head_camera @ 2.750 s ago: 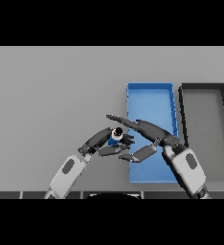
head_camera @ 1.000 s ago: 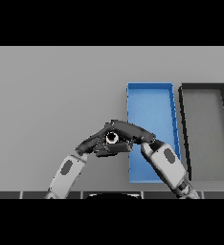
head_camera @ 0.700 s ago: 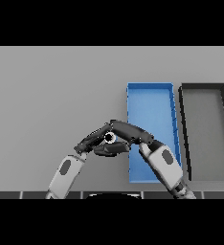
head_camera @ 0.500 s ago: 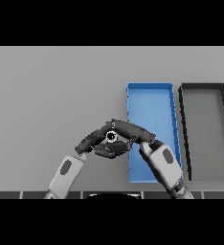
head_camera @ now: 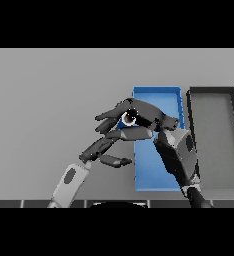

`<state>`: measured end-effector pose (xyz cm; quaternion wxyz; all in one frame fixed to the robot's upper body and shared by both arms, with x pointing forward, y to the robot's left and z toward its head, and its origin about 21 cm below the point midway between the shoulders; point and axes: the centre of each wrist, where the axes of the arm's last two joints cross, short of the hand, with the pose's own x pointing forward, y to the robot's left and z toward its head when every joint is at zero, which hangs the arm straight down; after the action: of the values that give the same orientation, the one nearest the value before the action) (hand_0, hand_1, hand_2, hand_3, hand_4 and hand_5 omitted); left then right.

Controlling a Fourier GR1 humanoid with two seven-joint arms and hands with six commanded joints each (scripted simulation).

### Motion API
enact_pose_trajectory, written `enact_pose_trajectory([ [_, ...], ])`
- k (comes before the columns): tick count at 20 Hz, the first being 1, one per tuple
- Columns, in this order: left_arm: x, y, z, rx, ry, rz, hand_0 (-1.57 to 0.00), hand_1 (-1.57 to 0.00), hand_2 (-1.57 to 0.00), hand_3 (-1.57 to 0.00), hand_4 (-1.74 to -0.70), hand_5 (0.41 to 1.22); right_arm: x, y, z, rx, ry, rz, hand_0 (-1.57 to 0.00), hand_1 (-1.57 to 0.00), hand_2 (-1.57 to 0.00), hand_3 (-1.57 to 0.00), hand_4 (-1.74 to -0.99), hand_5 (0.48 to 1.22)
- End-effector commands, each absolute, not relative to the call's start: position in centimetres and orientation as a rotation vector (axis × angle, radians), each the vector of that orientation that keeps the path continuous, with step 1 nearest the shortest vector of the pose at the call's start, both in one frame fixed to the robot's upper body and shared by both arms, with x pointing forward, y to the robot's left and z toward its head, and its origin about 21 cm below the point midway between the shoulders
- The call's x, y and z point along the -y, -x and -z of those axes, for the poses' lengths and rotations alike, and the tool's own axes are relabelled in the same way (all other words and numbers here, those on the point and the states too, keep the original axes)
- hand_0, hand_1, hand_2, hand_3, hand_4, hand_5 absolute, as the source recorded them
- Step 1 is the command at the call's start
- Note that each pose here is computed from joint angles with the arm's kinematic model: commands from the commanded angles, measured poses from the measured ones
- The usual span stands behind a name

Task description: Pick up the blue pipe and place it into the blue bin.

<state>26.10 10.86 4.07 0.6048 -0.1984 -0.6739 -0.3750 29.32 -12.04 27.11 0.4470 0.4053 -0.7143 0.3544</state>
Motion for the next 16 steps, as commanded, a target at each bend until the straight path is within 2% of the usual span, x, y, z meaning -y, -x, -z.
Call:
enact_pose_trajectory([
  [1, -10.8, -26.1, -4.2, 1.557, 0.460, 0.865, 0.00, 0.00, 0.00, 0.00, -0.91, 0.437, 12.6, -30.0, -28.5, 1.797, -1.019, -0.849, -1.57, -1.57, -1.57, -1.57, -1.741, 1.221],
  [4, -11.2, -26.2, -4.6, 1.542, 0.445, 0.867, 0.00, 0.00, 0.00, 0.00, -0.90, 0.432, 14.4, -31.7, -31.7, 1.921, -0.878, -0.723, -1.57, -1.57, -1.57, -1.57, -1.741, 1.221],
  [8, -11.4, -26.6, -4.8, 1.542, 0.424, 0.882, 0.00, 0.00, 0.00, 0.00, -0.89, 0.421, 17.0, -34.8, -33.4, 1.935, -0.686, -0.584, -1.57, -1.57, -1.57, -1.57, -1.741, 1.221],
  [10, -11.4, -26.4, -5.1, 1.563, 0.433, 0.885, 0.00, 0.00, 0.00, 0.00, -0.89, 0.412, 19.1, -36.6, -32.4, 1.919, -0.589, -0.546, -1.57, -1.57, -1.57, -1.57, -1.741, 1.221],
  [13, -11.5, -26.4, -4.7, 1.563, 0.408, 0.893, 0.00, 0.00, 0.00, 0.00, -0.87, 0.413, 22.5, -38.1, -29.9, 1.844, -0.475, -0.464, -1.57, -1.57, -1.57, -1.57, -1.741, 1.221],
  [16, -11.6, -26.0, -4.4, 1.563, 0.420, 0.891, 0.00, 0.00, 0.00, 0.00, -0.87, 0.419, 24.0, -38.0, -26.3, 1.749, -0.430, -0.391, -1.57, -1.57, -1.57, -1.57, -1.741, 1.221],
])
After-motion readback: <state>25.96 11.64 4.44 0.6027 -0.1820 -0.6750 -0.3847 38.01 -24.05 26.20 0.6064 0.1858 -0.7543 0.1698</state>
